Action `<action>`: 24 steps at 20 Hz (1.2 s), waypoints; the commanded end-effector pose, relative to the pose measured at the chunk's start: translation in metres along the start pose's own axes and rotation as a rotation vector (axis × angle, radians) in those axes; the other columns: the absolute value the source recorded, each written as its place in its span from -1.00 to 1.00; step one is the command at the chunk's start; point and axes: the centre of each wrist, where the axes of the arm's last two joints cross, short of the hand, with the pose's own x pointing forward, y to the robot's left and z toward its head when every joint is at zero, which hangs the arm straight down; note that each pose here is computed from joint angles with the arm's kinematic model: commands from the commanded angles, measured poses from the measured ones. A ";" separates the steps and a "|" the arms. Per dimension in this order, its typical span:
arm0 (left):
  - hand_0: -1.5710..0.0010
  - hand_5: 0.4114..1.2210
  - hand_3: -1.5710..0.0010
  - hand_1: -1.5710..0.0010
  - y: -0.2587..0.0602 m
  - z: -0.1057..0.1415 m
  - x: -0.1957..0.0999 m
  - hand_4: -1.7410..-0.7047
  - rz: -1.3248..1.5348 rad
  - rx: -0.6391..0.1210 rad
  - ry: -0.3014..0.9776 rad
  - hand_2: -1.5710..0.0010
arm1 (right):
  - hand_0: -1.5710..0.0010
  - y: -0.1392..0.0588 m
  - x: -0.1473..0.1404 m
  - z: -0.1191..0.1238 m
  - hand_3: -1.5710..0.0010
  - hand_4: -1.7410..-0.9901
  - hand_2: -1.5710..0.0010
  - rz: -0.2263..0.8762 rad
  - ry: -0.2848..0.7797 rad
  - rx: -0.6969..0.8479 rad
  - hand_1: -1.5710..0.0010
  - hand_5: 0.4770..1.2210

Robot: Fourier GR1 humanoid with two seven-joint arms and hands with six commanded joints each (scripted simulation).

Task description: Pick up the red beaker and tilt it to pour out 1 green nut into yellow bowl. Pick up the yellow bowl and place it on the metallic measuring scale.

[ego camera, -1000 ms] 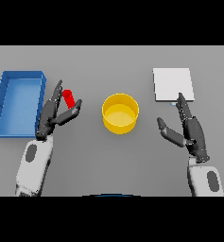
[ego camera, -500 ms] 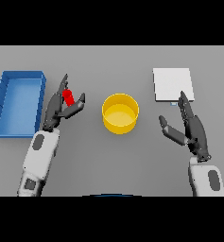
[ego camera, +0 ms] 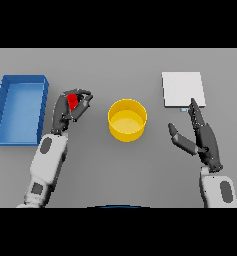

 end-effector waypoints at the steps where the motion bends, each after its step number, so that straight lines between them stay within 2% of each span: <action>1: -0.74 0.77 -0.50 -0.73 -0.001 0.001 -0.001 -0.77 0.004 -0.008 0.008 -0.73 | 1.00 -0.004 -0.002 0.002 1.00 0.20 1.00 0.001 -0.005 -0.005 1.00 -0.54; 3: -0.83 0.86 -0.68 -0.83 -0.006 0.003 0.001 -0.65 -0.022 -0.026 0.024 -0.83 | 1.00 -0.003 0.001 0.001 1.00 0.21 1.00 0.004 -0.021 -0.004 1.00 -0.54; 6: -0.91 0.93 -0.84 -0.91 -0.002 0.001 0.005 -0.57 -0.052 -0.033 -0.020 -0.91 | 1.00 0.003 -0.002 0.002 1.00 0.20 1.00 0.000 -0.017 0.002 1.00 -0.53; 10: -0.96 0.97 -0.93 -0.96 -0.003 -0.004 0.025 -0.54 -0.038 -0.026 -0.052 -0.96 | 1.00 0.002 -0.001 0.004 1.00 0.19 1.00 -0.006 -0.028 0.005 1.00 -0.51; 14: -0.99 0.99 -0.97 -0.99 0.004 -0.005 0.052 -0.53 -0.130 -0.053 -0.115 -0.99 | 1.00 0.003 0.000 0.002 1.00 0.20 1.00 0.014 -0.030 0.006 1.00 -0.50; 17: -0.99 0.88 -0.99 -0.99 0.001 -0.008 0.070 -0.76 -0.245 -0.087 -0.119 -0.99 | 1.00 0.005 -0.002 0.002 1.00 0.24 1.00 0.013 -0.029 0.014 1.00 -0.50; 20: -0.99 0.85 -0.99 -0.99 0.002 -0.014 0.079 -0.76 -0.309 -0.108 -0.114 -0.99 | 1.00 0.001 -0.002 0.002 1.00 0.24 1.00 0.008 -0.028 0.012 1.00 -0.47; 22: -0.99 0.80 -0.99 -0.99 0.004 -0.019 0.085 -0.76 -0.337 -0.121 -0.119 -0.99 | 1.00 0.009 -0.002 0.003 1.00 0.24 1.00 0.007 -0.031 0.018 1.00 -0.46; 24: -1.00 0.76 -0.99 -1.00 0.000 -0.023 0.093 -0.85 -0.426 -0.152 -0.132 -1.00 | 1.00 0.007 -0.001 0.002 1.00 0.25 1.00 0.006 -0.023 0.014 1.00 -0.44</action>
